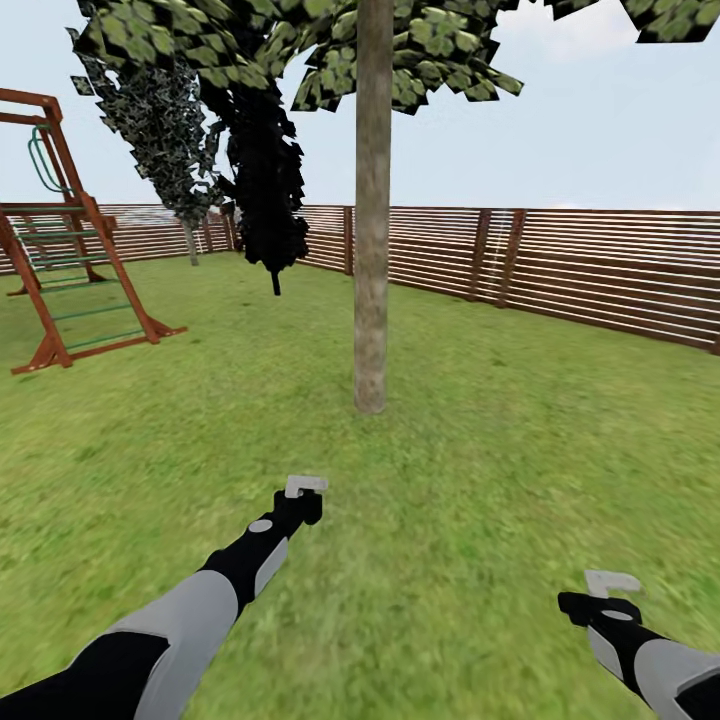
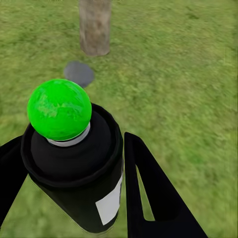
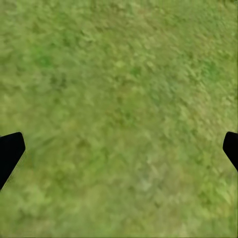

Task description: In the garden, pick up the pesticide atomizer on the floor and spray pesticide onto both trees until each tree trunk is fully covered.

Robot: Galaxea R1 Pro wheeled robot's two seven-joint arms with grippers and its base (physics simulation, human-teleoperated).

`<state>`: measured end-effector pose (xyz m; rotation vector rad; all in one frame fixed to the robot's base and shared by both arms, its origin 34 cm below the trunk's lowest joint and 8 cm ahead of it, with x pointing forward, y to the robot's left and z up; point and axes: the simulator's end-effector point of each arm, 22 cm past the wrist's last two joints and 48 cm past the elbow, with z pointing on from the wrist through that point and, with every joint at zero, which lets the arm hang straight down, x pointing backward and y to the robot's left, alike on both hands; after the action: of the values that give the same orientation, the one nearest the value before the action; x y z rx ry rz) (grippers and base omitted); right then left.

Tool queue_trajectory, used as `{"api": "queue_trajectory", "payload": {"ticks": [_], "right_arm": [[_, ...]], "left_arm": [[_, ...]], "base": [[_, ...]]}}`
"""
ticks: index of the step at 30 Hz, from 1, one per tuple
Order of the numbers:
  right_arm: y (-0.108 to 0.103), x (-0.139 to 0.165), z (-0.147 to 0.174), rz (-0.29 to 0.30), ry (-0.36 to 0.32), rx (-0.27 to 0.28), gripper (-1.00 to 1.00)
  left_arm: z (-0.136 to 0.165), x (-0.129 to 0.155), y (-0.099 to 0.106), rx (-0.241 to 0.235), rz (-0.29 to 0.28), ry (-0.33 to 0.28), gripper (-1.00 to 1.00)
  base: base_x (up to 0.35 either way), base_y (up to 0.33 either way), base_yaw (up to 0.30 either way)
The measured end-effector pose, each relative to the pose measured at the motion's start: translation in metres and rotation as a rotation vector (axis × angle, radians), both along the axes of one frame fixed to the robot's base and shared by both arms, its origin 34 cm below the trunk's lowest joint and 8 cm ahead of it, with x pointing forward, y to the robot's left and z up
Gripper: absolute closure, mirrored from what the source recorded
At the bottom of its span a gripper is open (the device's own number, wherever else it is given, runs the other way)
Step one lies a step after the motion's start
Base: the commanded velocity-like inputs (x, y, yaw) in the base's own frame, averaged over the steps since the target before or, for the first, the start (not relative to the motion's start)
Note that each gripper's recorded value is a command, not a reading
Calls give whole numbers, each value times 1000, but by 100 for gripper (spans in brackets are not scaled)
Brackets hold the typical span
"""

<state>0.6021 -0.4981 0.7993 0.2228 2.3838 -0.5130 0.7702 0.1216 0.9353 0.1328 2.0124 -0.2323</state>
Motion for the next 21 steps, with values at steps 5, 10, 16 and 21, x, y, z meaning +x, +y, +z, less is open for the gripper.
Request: {"api": "queue_trajectory", "payload": {"ticks": [5,10,16,21], "right_arm": [[1,0,0,1,0,1,-100],[6,1,-2,5,1,6,-100],[7,0,-3,6,2,8,-100],[11,1,-4,8,2,12,-100]], "left_arm": [[0,0,0,0,0,1,100],[-1,0,0,-1,1,2,100],[0,0,0,-1,1,0,100],[0,0,0,-1,1,0,100]], "base": [[350,-12,0],[350,-83,0],[350,-107,0],[350,-110,0]]}}
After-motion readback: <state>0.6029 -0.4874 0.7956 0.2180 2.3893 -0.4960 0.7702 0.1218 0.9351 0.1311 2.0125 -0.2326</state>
